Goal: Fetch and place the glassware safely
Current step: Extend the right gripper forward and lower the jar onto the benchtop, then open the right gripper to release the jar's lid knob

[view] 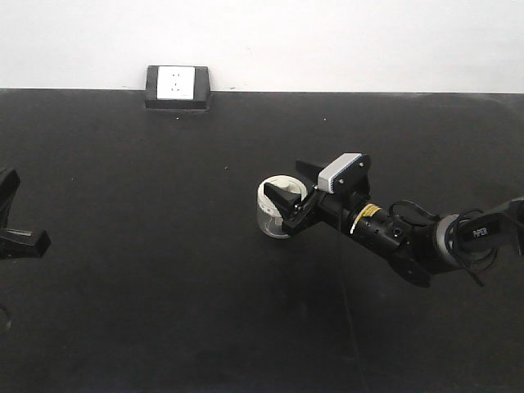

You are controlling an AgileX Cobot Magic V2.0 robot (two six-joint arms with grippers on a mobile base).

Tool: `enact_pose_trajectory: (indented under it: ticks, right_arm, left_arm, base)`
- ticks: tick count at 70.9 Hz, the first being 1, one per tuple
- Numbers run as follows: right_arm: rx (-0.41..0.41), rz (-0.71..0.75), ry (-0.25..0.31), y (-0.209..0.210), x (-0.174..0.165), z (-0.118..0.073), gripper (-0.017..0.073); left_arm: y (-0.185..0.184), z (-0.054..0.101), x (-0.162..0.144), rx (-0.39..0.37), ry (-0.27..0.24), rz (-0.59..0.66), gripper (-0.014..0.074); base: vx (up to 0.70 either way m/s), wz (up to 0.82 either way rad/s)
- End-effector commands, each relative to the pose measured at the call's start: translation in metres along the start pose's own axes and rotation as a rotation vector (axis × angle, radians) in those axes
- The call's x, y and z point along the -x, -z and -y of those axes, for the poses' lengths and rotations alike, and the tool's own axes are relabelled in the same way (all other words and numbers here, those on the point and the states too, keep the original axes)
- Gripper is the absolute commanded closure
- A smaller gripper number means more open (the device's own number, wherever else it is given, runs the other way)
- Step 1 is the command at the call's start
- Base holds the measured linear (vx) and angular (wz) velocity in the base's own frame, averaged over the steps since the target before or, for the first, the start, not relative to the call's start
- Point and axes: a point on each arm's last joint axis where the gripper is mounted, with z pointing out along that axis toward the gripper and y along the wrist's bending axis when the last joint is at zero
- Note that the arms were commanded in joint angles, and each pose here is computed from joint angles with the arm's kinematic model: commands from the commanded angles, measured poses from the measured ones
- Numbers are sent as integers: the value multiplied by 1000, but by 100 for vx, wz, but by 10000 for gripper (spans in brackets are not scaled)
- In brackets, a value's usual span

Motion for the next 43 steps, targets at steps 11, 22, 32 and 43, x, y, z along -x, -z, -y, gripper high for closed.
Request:
enact_pose_trajectory:
  ticks: [11, 22, 32, 43]
  right_arm:
    - [-46, 148, 51, -2, 35, 9, -167]
    - [-45, 152, 51, -2, 35, 8, -141]
    - [-39, 175, 41, -1, 43, 8, -99]
    - [-16, 179, 90, 2, 66, 4, -64]
  left_arm:
    - [-1, -1, 16, 1, 12, 114, 601]
    - [-1, -1, 16, 1, 12, 114, 601]
    - [-1, -1, 16, 1, 12, 114, 601]
    - [-1, -1, 16, 1, 12, 114, 601]
  base:
    - [0, 0]
    - [0, 0]
    - [0, 0]
    - [0, 0]
